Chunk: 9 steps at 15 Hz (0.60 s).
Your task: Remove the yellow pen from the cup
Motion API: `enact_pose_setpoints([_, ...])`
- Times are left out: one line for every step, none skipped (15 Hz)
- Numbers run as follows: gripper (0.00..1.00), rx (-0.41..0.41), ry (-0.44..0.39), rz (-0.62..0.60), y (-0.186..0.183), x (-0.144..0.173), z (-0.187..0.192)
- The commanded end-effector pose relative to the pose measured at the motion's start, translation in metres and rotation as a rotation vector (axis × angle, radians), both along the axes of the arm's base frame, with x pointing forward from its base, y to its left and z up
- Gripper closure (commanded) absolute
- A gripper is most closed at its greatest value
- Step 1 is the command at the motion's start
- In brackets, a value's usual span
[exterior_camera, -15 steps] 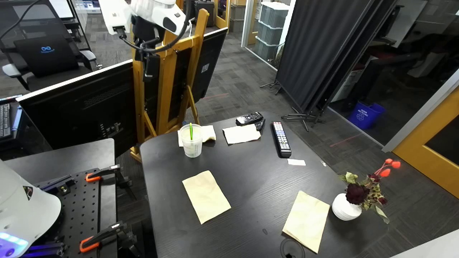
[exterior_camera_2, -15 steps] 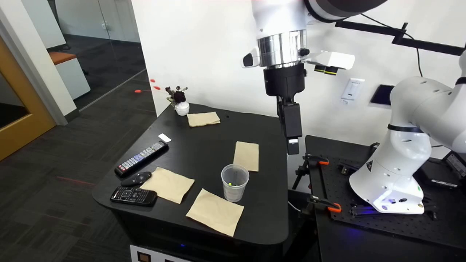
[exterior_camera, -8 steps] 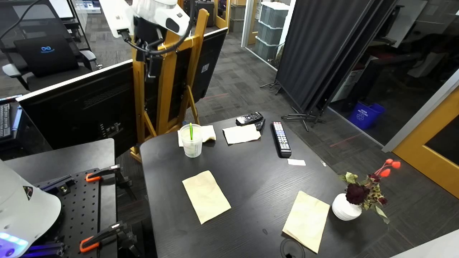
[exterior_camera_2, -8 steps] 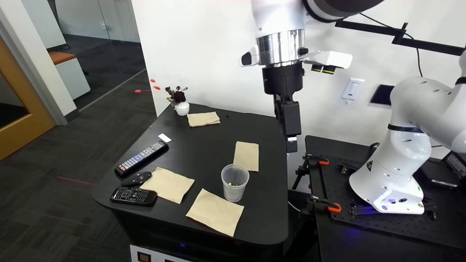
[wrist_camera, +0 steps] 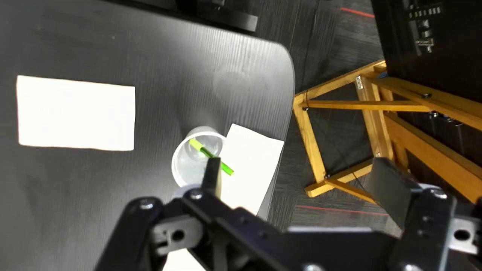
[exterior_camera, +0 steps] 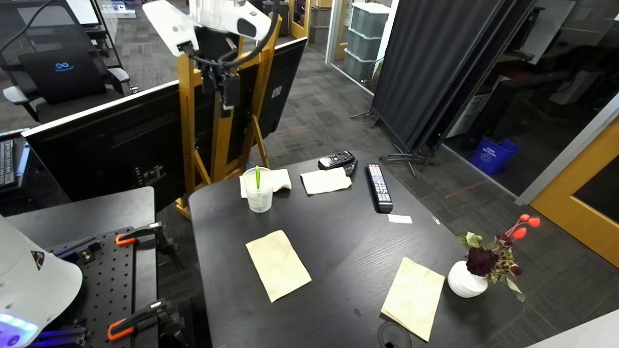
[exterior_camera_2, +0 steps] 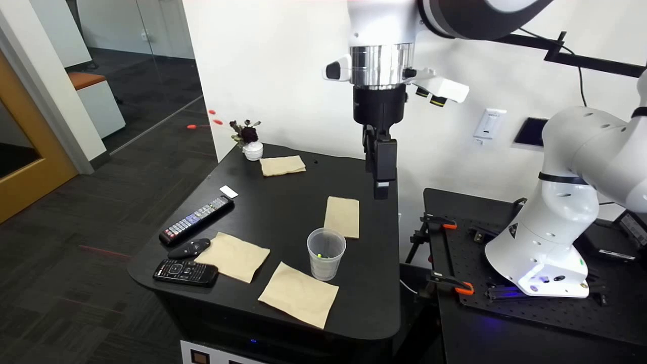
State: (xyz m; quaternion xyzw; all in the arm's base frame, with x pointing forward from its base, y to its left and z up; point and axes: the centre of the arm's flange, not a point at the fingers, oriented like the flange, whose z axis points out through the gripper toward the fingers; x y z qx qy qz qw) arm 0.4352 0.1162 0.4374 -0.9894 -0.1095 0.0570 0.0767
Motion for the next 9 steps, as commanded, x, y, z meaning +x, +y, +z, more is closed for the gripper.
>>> enact_pose_setpoints([0.00, 0.025, -0.104, 0.087, -0.013, 0.010, -0.013])
enact_pose_setpoints([0.00, 0.039, -0.133, 0.115, -0.015, 0.011, -0.016])
enact_pose_setpoints([0.00, 0.065, -0.157, 0.155, -0.017, 0.012, -0.020])
enact_pose_setpoints([0.00, 0.091, -0.174, 0.200, -0.020, 0.012, -0.022])
enact_pose_setpoints([0.00, 0.117, -0.193, 0.254, -0.023, 0.010, -0.025])
enact_pose_setpoints([0.00, 0.142, -0.202, 0.308, -0.026, 0.009, -0.028])
enact_pose_setpoints([0.00, 0.168, -0.207, 0.360, -0.030, 0.007, -0.029])
enact_pose_setpoints([0.00, 0.183, -0.203, 0.421, -0.036, 0.005, -0.031])
enact_pose_setpoints([0.00, 0.161, -0.186, 0.455, -0.041, 0.004, -0.030])
